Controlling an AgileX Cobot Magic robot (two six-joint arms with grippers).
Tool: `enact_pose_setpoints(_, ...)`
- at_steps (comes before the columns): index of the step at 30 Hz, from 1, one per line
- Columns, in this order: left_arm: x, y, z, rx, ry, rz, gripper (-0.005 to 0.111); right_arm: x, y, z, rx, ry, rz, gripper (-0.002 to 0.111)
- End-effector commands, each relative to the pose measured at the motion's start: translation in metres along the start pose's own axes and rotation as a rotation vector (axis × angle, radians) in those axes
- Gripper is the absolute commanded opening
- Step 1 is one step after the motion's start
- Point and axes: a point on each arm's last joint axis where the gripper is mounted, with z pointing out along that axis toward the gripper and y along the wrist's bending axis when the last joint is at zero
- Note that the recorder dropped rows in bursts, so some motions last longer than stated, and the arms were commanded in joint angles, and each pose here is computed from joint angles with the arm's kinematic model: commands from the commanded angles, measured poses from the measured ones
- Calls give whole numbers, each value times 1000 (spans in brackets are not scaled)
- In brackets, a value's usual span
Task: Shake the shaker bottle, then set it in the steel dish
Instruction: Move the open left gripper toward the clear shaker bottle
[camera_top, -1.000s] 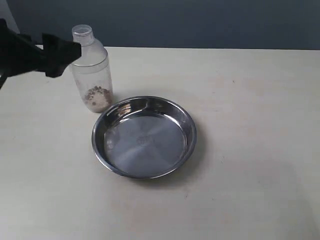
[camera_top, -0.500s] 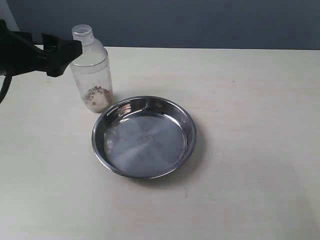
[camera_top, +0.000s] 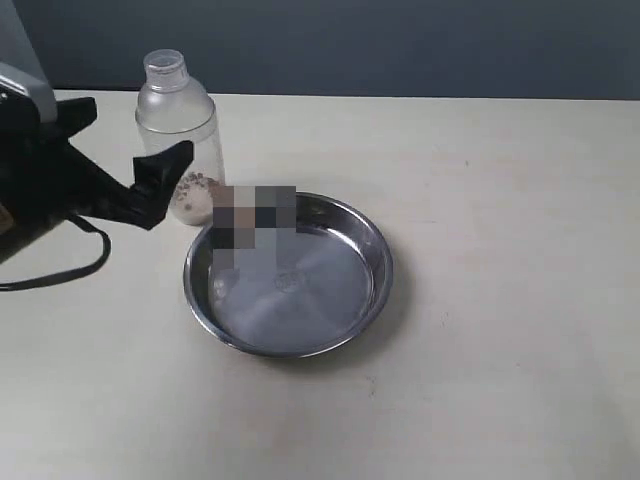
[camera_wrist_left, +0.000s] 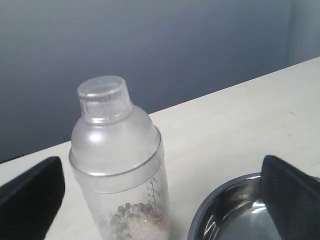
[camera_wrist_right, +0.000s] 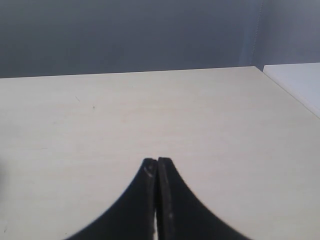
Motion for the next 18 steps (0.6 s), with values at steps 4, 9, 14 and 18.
enact_pose_setpoints(4, 48, 16, 27, -172, -87, -223, 105, -1, 0, 0, 4, -16, 0, -1)
enact_pose_setpoints(9, 88, 2, 49, -20, 56, -206, 105, -1, 0, 0, 4, -16, 0, -1)
enact_pose_setpoints(14, 96, 6, 62, -51, 64, -210, 105, -1, 0, 0, 4, -16, 0, -1)
enact_pose_setpoints(18, 92, 11, 75, -60, 29, -203, 105, -1, 0, 0, 4, -16, 0, -1)
